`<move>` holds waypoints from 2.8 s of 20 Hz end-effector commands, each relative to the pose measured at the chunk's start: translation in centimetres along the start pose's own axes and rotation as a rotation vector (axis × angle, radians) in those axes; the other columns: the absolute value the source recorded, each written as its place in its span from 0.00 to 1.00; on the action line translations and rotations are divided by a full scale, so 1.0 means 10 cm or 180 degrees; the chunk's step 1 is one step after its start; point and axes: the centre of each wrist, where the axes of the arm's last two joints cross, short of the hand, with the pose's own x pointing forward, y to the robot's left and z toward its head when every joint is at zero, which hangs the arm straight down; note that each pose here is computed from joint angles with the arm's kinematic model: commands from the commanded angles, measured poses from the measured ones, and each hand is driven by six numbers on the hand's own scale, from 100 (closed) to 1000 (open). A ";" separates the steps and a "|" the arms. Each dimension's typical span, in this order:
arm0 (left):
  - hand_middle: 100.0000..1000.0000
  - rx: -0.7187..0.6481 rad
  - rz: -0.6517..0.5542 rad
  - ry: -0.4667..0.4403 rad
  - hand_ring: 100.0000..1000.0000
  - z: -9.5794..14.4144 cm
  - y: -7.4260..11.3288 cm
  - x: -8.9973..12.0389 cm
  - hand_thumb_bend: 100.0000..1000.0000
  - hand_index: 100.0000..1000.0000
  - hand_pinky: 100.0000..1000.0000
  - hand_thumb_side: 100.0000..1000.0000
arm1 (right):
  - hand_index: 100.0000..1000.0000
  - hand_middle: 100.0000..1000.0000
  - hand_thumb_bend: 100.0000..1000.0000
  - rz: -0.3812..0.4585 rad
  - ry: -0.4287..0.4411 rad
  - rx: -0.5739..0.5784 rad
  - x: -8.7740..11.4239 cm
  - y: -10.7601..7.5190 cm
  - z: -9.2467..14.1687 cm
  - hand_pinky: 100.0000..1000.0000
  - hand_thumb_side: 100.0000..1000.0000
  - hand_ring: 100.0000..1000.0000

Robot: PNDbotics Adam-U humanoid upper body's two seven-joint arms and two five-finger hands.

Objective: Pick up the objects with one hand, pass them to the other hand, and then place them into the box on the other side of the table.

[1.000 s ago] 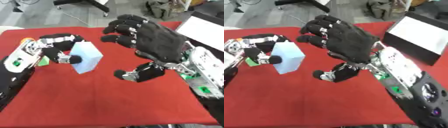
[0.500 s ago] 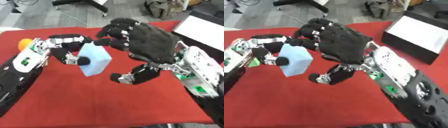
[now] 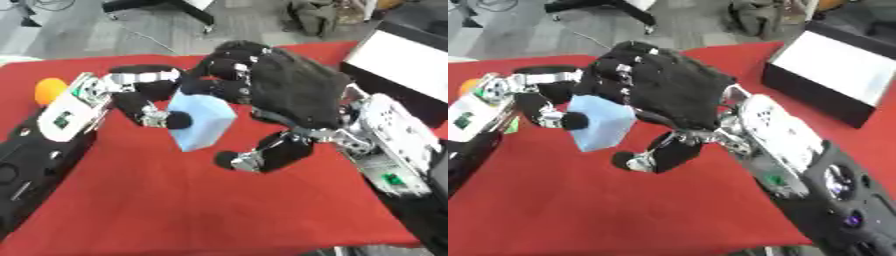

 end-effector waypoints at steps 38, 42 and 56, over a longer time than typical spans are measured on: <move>0.48 -0.0009 -0.0200 -0.0041 0.54 -0.12 0.15 0.12 0.00 0.61 0.72 0.49 | 0.90 0.82 0.37 0.0325 0.0265 0.0132 0.02 0.00 -0.14 0.88 0.32 0.84; 0.48 -0.0037 -0.0192 -0.0068 0.54 -0.17 0.14 0.16 0.00 0.61 0.73 0.49 | 0.89 0.77 0.38 0.0190 0.0265 0.0216 -0.01 0.11 -0.17 0.86 0.29 0.83; 0.52 -0.0093 -0.0263 -0.0130 0.57 -0.24 0.13 0.21 0.00 0.65 0.74 0.52 | 0.67 0.39 0.13 0.0031 0.0377 0.0278 -0.07 0.24 -0.19 0.78 0.30 0.69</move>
